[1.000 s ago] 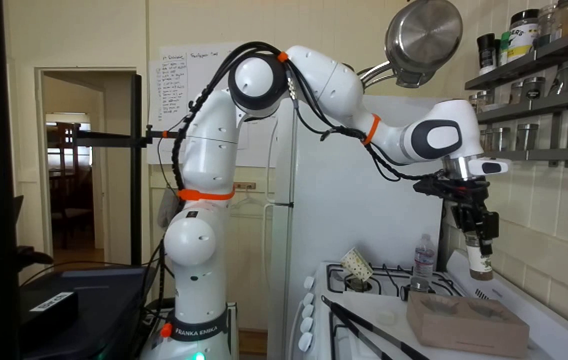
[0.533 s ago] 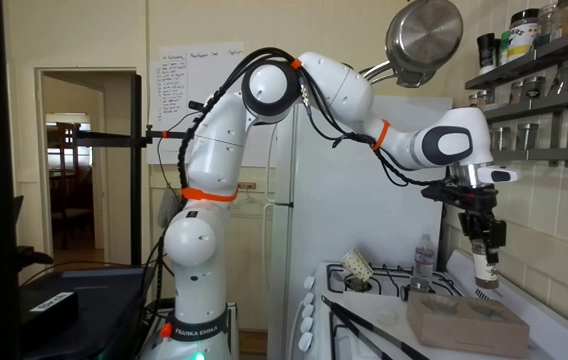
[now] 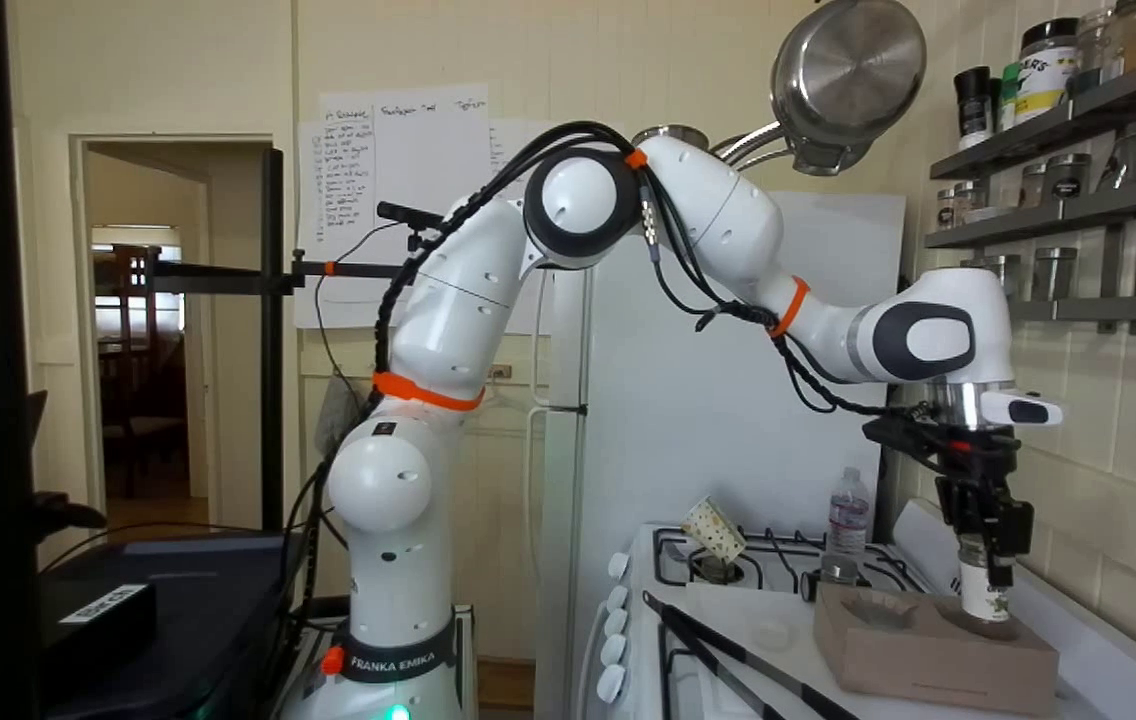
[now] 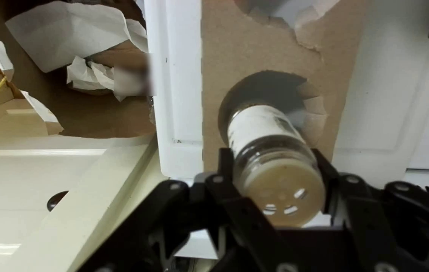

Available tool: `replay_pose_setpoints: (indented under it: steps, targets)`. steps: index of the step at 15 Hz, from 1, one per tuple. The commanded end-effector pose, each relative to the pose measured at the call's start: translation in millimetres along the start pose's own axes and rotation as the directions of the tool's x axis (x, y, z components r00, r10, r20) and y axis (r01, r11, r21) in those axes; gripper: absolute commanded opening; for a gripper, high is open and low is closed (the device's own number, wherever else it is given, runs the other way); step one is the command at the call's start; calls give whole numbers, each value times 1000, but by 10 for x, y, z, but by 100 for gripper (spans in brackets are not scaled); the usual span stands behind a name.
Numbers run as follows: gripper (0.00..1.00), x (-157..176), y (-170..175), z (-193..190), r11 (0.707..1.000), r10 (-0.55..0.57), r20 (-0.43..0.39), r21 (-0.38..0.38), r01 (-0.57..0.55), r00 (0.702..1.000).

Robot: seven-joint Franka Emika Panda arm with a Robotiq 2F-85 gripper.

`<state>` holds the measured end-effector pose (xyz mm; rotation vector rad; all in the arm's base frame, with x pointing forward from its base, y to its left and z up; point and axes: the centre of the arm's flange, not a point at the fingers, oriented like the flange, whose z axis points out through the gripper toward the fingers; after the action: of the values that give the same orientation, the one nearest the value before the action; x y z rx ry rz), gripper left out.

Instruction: Pick up the glass jar from the stove and put it in the brown box.

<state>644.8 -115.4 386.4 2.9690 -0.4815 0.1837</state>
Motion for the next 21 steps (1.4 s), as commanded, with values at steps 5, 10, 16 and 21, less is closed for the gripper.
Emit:
replay_pose_setpoints:
  steps: [5, 10, 16, 21]
  targets:
    - [25, 174, -135, 246, 1000, 26, 63, -8, -25, 998]
    - [49, 85, -119, 313, 999, 46, 130, -15, -44, 991]
    - [100, 71, -79, 236, 998, 57, 128, -2, -57, 990]
    - [100, -110, -108, -277, 999, 12, 77, 37, -15, 997]
